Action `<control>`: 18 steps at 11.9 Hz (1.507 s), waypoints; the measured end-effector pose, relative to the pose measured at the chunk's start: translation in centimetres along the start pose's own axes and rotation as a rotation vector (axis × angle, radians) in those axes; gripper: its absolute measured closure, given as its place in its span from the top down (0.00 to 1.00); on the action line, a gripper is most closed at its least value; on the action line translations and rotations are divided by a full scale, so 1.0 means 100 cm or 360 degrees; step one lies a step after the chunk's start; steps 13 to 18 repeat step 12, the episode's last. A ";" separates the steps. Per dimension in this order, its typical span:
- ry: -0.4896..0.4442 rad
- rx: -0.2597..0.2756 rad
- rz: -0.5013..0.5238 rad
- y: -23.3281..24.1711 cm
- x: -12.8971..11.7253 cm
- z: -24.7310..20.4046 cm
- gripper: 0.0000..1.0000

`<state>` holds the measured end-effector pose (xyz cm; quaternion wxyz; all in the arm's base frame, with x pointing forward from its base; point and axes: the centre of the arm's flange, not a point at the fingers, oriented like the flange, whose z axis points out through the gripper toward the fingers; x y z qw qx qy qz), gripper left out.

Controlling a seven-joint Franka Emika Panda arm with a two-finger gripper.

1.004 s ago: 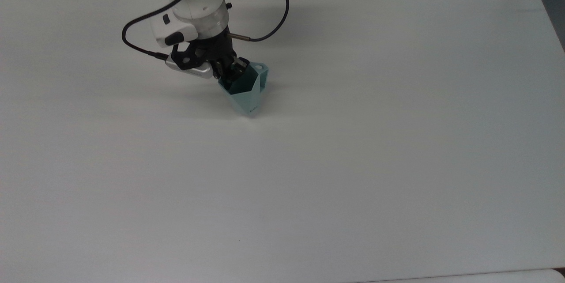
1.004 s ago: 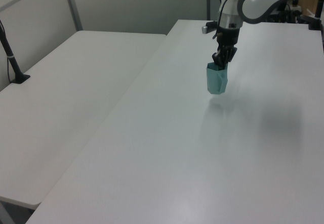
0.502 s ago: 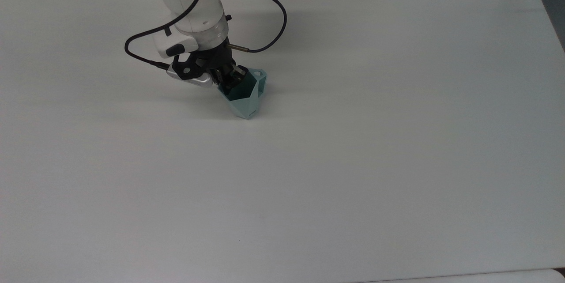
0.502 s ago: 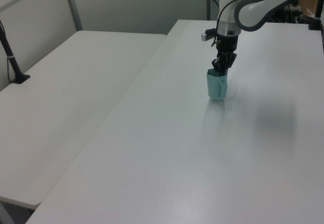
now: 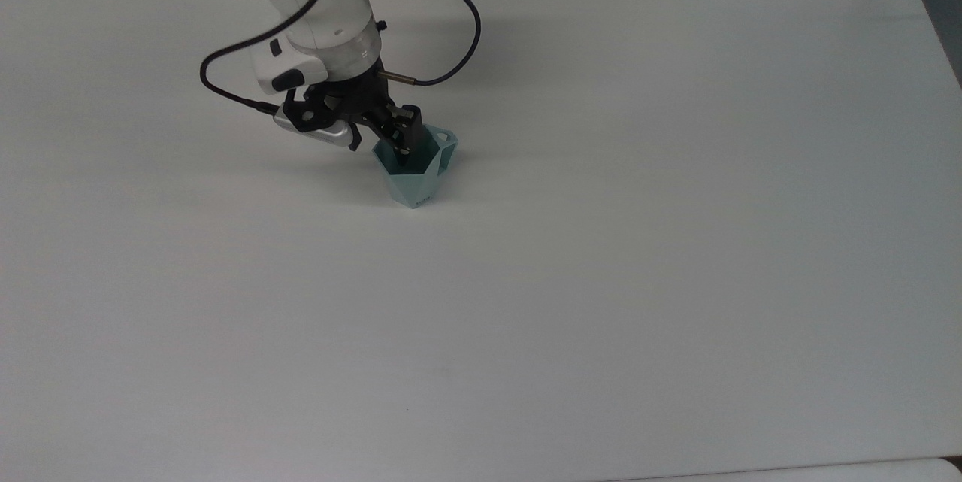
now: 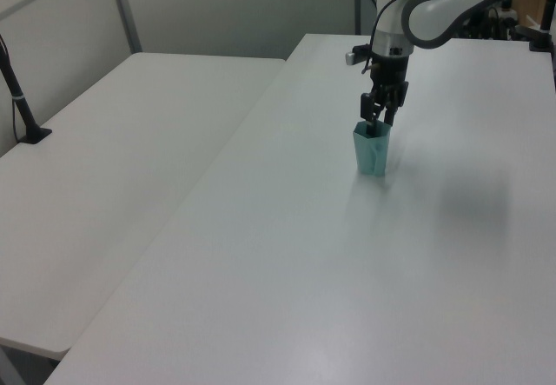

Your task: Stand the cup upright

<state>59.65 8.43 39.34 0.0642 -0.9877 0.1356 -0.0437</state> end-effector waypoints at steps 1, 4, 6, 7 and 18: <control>0.0031 0.0020 -0.0010 -0.004 0.004 -0.017 0.91; -0.0029 0.0059 -0.0058 -0.018 0.002 -0.115 1.00; 0.0055 0.0024 -0.0261 -0.009 -0.006 -0.175 1.00; 0.0049 -0.0009 -0.0401 0.003 -0.011 -0.191 1.00; -0.0006 -0.0175 -0.0531 0.065 -0.006 -0.237 1.00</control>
